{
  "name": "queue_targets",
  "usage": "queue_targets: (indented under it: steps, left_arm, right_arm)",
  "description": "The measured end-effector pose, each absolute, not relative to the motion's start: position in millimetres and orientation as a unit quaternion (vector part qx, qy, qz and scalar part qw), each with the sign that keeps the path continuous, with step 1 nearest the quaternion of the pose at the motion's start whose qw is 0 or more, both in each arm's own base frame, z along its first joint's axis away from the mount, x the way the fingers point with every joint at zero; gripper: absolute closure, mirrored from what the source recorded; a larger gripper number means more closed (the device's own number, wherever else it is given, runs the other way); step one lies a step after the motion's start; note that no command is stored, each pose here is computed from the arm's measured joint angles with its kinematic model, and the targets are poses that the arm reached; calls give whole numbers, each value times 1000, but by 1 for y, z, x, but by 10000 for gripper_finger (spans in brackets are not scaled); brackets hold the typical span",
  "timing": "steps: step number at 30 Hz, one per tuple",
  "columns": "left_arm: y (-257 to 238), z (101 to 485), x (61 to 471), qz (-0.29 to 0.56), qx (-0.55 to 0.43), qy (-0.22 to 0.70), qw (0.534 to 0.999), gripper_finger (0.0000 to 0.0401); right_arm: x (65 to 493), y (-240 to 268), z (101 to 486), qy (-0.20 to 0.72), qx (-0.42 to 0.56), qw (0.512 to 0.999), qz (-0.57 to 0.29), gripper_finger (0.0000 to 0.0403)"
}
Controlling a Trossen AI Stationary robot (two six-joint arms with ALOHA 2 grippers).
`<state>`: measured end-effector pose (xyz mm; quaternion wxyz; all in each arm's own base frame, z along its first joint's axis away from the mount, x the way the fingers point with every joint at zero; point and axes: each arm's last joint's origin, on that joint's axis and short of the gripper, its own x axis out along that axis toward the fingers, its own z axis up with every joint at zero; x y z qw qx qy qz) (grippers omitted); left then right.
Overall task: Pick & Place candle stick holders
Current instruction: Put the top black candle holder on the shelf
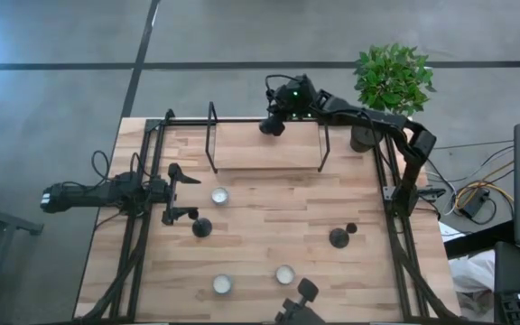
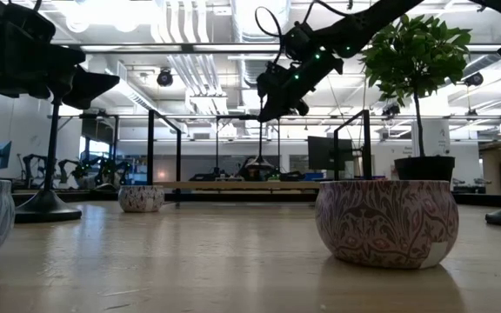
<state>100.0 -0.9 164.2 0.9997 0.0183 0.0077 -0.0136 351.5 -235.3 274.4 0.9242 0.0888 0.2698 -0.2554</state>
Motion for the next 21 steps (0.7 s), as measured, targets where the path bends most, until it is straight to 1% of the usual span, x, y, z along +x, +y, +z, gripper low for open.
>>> queue_targets:
  steps: [8,21]
  left_arm:
    - [-1,164,100,-14,18,7,1000,2]
    - [-1,164,100,-14,18,7,1000,2]
  right_arm:
    - [357,-241,280,280,93,924,-244,392]
    - [360,-244,265,302,107,919,-231,392]
